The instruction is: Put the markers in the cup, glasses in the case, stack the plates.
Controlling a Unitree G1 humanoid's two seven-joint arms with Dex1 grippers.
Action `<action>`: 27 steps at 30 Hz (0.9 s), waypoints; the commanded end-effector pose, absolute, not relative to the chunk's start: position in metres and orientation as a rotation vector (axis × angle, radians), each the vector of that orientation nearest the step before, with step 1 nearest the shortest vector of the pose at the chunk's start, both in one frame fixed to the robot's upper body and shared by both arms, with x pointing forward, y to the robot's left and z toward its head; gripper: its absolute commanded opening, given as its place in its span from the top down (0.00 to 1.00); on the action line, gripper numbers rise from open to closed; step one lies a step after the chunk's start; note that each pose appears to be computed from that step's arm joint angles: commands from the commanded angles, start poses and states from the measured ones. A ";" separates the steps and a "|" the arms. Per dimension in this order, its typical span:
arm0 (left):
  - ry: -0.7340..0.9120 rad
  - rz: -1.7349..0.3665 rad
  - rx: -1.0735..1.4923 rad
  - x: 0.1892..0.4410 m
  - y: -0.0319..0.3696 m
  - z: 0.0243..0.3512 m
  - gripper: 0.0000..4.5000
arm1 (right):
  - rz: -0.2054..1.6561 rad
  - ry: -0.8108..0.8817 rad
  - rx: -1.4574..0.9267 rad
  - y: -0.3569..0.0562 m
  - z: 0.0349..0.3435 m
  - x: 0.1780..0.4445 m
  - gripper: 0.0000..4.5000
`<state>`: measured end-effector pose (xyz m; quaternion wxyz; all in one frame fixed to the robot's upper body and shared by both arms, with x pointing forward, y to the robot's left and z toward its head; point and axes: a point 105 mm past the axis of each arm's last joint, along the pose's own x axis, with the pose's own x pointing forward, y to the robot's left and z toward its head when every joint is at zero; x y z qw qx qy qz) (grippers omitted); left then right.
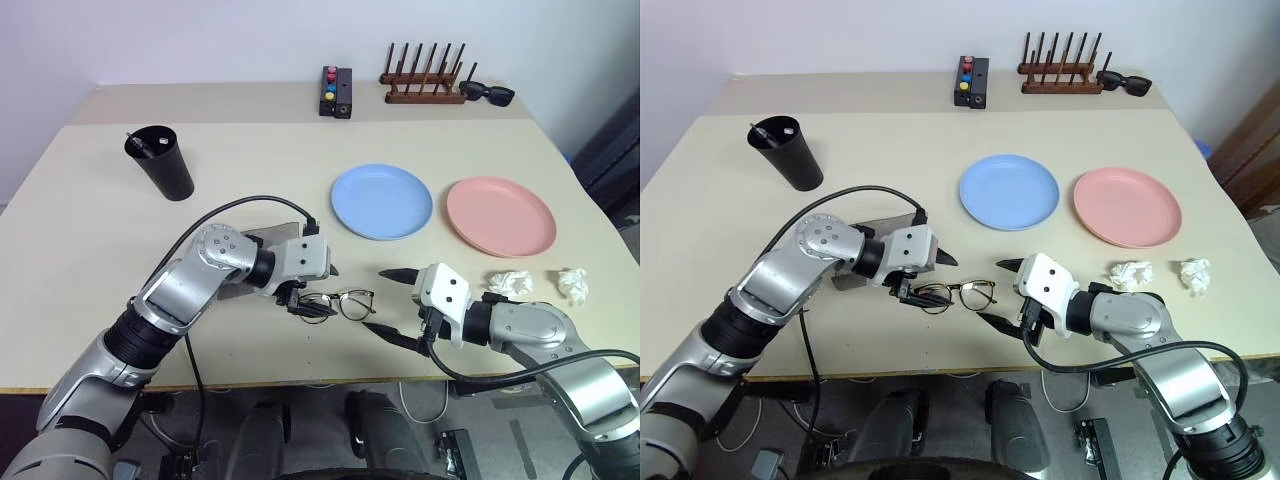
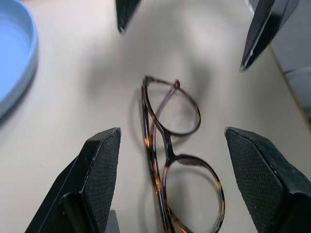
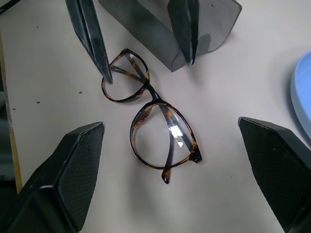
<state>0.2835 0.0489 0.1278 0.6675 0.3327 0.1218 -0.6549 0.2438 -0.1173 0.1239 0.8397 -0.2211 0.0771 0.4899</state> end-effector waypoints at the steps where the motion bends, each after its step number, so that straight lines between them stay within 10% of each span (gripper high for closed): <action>1: 0.251 -1.464 0.808 0.288 0.046 0.130 0.23 | 1.019 0.104 -0.504 -0.117 0.136 0.244 0.00; 11: 0.226 -1.464 0.783 0.292 0.032 0.126 0.23 | 1.014 0.096 -0.509 -0.116 0.135 0.248 0.00; 20: 0.273 -1.509 0.778 0.289 0.031 0.118 0.99 | 1.010 0.085 -0.513 -0.115 0.135 0.251 0.00; 27: 0.300 -1.529 0.738 0.290 0.031 0.119 0.99 | 1.002 0.078 -0.517 -0.116 0.135 0.251 0.00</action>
